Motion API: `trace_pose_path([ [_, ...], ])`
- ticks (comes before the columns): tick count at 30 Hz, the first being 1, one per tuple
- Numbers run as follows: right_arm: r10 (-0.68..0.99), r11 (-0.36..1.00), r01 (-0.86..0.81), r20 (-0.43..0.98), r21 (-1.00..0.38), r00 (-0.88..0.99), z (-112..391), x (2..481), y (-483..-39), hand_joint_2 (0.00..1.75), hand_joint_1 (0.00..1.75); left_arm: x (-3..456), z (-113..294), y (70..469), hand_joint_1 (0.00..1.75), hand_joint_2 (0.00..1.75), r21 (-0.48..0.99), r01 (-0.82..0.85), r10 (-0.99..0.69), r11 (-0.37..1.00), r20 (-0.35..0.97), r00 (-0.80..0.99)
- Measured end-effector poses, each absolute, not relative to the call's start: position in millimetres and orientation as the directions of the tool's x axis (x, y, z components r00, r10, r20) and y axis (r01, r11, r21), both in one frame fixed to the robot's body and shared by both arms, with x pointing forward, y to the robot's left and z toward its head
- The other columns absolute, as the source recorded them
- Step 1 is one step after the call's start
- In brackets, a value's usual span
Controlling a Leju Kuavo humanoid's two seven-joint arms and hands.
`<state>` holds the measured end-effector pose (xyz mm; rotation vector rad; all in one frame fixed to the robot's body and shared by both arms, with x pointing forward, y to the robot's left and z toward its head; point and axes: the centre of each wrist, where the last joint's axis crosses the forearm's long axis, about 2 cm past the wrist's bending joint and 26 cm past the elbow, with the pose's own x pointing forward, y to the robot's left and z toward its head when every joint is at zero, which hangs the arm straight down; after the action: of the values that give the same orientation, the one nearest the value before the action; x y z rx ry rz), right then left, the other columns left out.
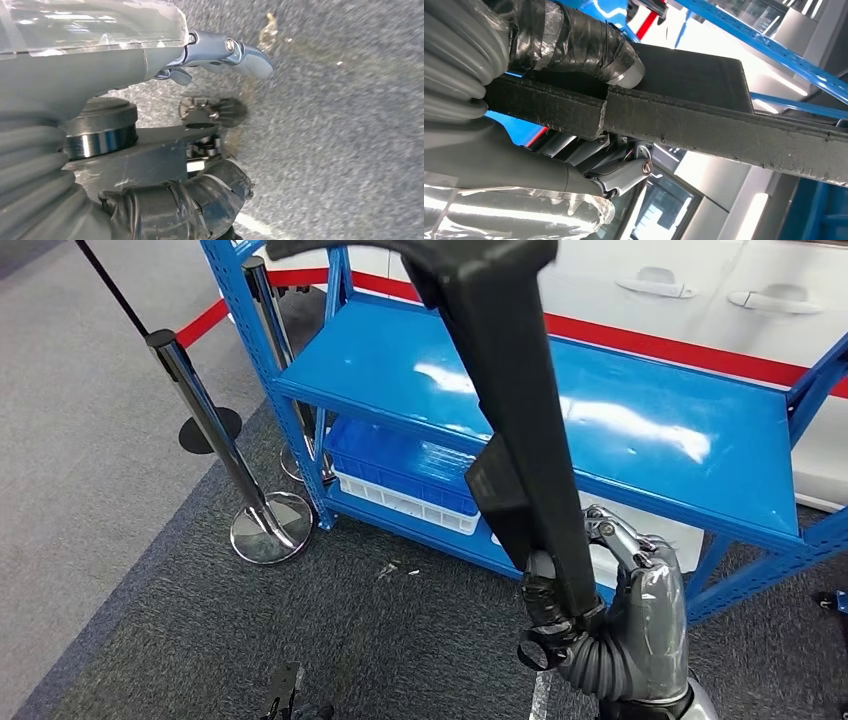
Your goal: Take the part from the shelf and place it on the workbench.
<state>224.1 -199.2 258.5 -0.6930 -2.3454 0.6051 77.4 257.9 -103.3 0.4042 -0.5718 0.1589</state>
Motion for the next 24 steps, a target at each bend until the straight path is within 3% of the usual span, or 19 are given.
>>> trace_pose_path([
  [24,0.609,0.751,0.325,0.413,-0.575,-0.677,259.0,225.1,-199.5,1.75,1.75,75.9,-103.6,258.9,0.0,1.75,0.336,-0.226,0.033,0.914,0.493,0.869],
])
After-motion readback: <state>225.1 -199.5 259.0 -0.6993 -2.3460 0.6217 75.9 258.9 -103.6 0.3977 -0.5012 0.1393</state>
